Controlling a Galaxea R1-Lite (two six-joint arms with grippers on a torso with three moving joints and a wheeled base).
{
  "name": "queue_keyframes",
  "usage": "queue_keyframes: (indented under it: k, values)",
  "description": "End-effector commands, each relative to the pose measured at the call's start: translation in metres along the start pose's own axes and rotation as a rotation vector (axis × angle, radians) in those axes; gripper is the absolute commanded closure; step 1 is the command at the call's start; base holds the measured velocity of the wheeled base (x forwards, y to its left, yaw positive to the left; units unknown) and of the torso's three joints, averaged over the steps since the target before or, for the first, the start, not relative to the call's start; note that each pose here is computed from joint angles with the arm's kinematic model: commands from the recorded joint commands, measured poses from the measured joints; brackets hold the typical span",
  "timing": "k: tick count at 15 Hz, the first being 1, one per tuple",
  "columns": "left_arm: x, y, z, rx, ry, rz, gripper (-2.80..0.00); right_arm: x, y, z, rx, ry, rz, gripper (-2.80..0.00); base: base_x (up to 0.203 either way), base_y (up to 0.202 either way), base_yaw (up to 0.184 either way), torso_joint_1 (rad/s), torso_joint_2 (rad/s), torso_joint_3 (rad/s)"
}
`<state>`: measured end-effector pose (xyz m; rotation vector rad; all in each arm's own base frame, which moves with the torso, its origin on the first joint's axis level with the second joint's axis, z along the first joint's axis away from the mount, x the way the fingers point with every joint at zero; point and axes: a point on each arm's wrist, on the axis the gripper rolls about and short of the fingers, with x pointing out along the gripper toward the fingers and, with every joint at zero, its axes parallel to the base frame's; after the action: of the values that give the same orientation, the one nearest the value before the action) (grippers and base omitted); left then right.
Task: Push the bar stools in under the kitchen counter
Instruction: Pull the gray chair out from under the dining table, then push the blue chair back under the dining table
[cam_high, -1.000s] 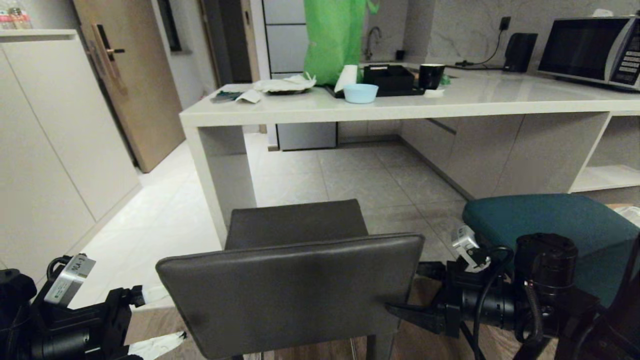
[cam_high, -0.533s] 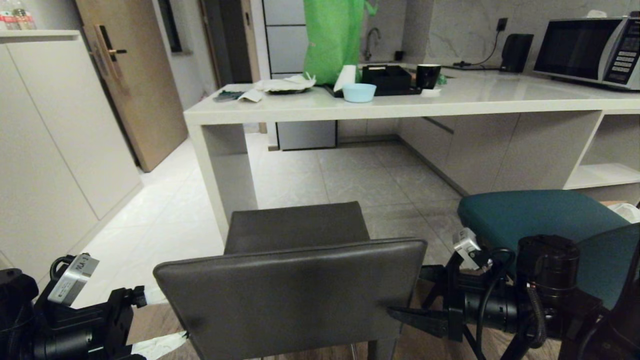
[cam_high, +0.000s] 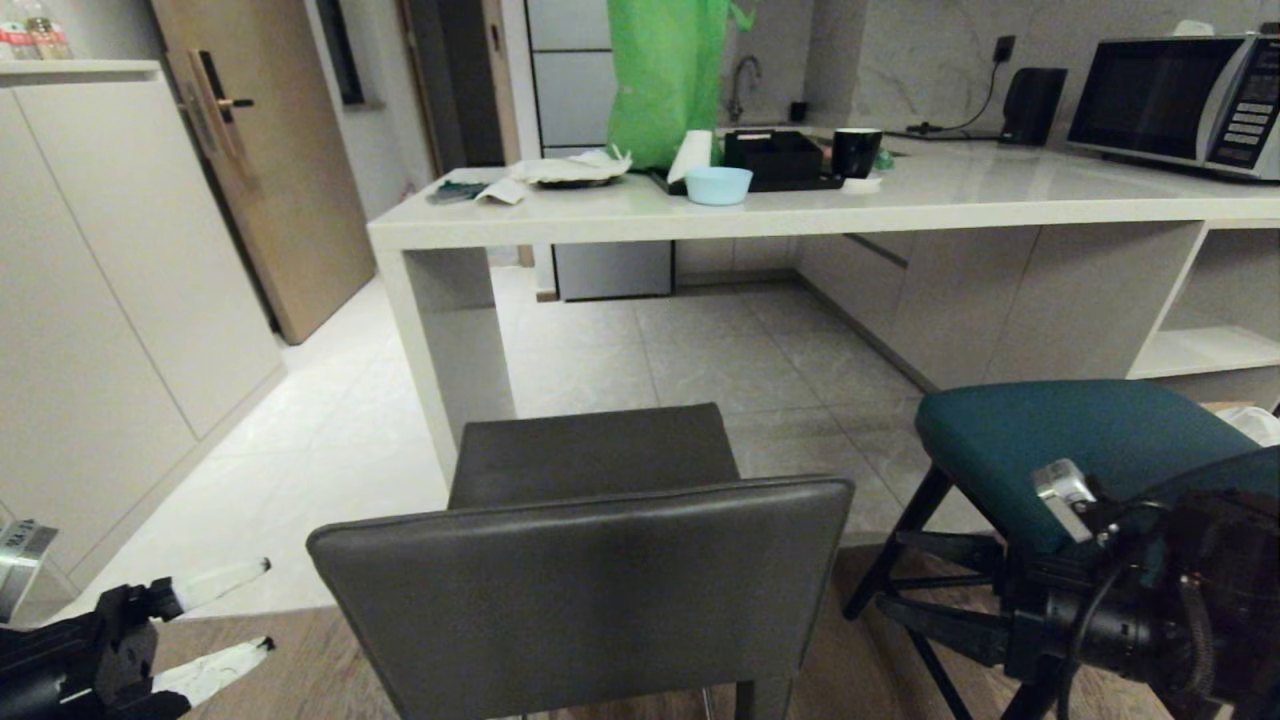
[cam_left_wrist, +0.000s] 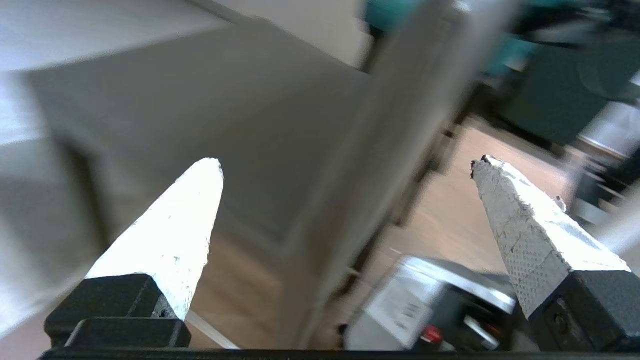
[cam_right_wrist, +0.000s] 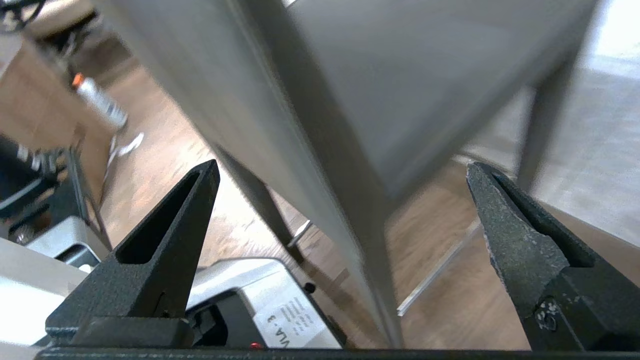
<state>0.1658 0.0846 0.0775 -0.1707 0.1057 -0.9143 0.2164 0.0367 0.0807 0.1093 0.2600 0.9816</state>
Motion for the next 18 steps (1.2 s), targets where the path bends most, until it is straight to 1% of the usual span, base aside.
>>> queue_keyframes:
  k: [1,2,3,4,5,6,7,8,9,10,11,12,13,14,16,18]
  values:
    - [-0.014,-0.003,0.005,0.035,-0.017,0.061,-2.80,-0.019,0.006,0.005,-0.019,-0.036,-0.034,-2.80,0.000,0.000,0.000,0.000,0.00,0.000]
    - [-0.017,-0.007,0.010,0.068,-0.021,0.075,-2.80,-0.026,0.013,0.008,-0.030,-0.050,-0.051,-2.80,0.000,0.000,0.000,0.000,0.00,0.000]
    - [-0.022,-0.013,0.017,0.104,-0.025,0.099,-2.80,-0.033,0.021,0.012,-0.050,-0.070,-0.111,-2.80,0.000,0.000,0.000,0.000,0.00,0.000]
    - [-0.025,-0.019,0.024,0.129,-0.028,0.121,-2.80,-0.038,0.024,0.019,-0.076,-0.105,-0.218,-2.80,0.000,0.000,0.000,0.000,0.00,0.000]
    - [-0.027,-0.024,0.031,0.145,-0.030,0.154,-2.80,-0.041,0.025,0.031,-0.096,-0.165,-0.320,-2.80,0.000,0.000,0.000,0.000,0.00,0.000]
    - [-0.026,-0.025,0.038,0.148,-0.039,0.245,-2.80,-0.041,0.022,0.052,-0.115,-0.257,-0.406,-2.80,0.000,0.000,0.000,0.000,0.00,0.000]
    - [-0.020,-0.023,0.047,0.135,-0.062,0.347,-2.80,-0.040,0.017,0.078,-0.135,-0.367,-0.509,-2.80,0.000,0.000,0.000,0.000,0.00,0.000]
    - [-0.010,-0.019,0.058,0.120,-0.102,0.444,-2.80,-0.041,0.013,0.104,-0.141,-0.464,-0.628,-2.80,0.000,0.000,0.000,0.000,0.00,0.000]
    - [0.006,-0.015,0.071,0.118,-0.171,0.558,-2.80,-0.042,0.011,0.130,-0.130,-0.549,-0.743,-2.80,0.000,0.000,0.000,0.000,0.00,0.000]
    - [0.021,-0.009,0.085,0.117,-0.249,0.682,-2.80,-0.044,0.015,0.153,-0.098,-0.594,-0.839,-2.80,0.000,0.000,0.000,0.000,0.00,0.000]
    - [0.037,-0.004,0.100,0.107,-0.317,0.792,-2.80,-0.046,0.025,0.170,-0.054,-0.598,-0.912,-2.80,0.000,0.000,0.000,0.000,0.00,0.000]
    - [0.055,-0.002,0.115,0.084,-0.358,0.861,-2.80,-0.045,0.043,0.183,-0.024,-0.610,-0.932,-2.80,0.000,0.000,0.000,0.000,0.00,0.000]
    - [0.068,-0.009,0.125,0.072,-0.377,0.872,-2.80,-0.043,0.059,0.189,-0.004,-0.609,-0.938,-2.80,0.000,0.000,0.000,0.000,0.00,0.000]
    - [0.072,-0.024,0.131,0.091,-0.387,0.840,-2.80,-0.045,0.073,0.191,-0.012,-0.603,-0.962,-2.80,0.000,0.000,0.000,0.000,0.00,0.000]
    - [0.067,-0.055,0.136,0.151,-0.389,0.790,-2.80,-0.060,0.088,0.187,-0.077,-0.592,-1.001,-2.80,0.000,0.000,0.000,0.000,0.00,0.000]
    - [0.054,-0.092,0.140,0.182,-0.391,0.714,-2.80,-0.079,0.103,0.176,-0.133,-0.590,-1.018,-2.80,0.000,0.000,0.000,0.000,0.00,0.000]
